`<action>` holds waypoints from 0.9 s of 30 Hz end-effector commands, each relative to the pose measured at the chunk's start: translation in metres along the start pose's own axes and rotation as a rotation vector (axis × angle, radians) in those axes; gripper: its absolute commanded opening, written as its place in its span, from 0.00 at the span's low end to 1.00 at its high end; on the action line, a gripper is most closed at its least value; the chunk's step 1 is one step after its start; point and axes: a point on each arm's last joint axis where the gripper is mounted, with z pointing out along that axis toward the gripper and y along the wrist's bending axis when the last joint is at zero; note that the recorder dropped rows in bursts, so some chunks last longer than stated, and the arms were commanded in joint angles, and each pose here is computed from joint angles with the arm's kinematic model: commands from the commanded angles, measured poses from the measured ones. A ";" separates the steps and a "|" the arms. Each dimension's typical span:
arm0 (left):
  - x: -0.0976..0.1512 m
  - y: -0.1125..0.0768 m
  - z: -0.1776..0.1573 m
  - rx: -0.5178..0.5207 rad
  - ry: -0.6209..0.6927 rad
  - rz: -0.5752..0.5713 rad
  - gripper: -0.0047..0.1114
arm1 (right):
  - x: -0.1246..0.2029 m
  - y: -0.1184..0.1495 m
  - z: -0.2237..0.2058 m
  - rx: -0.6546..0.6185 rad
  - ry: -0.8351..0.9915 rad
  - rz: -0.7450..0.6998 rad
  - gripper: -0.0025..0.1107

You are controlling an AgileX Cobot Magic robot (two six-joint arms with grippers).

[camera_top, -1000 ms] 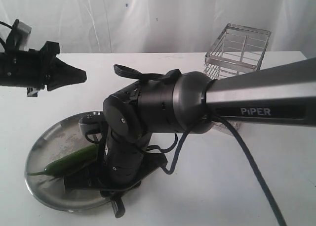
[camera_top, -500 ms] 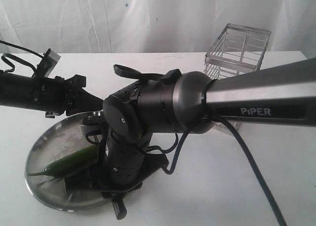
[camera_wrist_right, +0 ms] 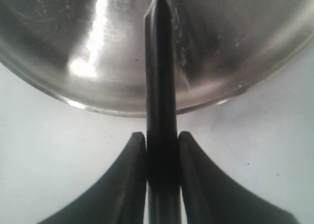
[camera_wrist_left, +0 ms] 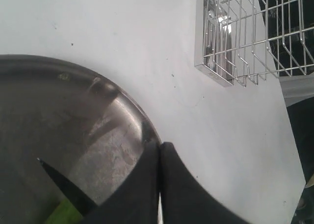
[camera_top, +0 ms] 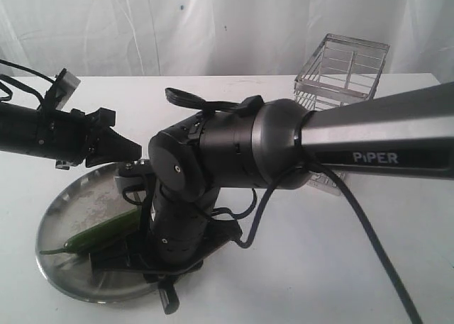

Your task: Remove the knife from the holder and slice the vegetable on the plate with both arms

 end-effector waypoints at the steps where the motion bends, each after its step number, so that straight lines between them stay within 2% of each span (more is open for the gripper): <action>1: 0.001 -0.003 -0.002 0.020 0.000 -0.011 0.04 | -0.006 0.003 -0.017 -0.029 -0.070 -0.013 0.03; 27: 0.002 -0.003 -0.002 0.022 0.012 -0.005 0.04 | -0.001 0.000 -0.001 0.000 0.015 0.005 0.03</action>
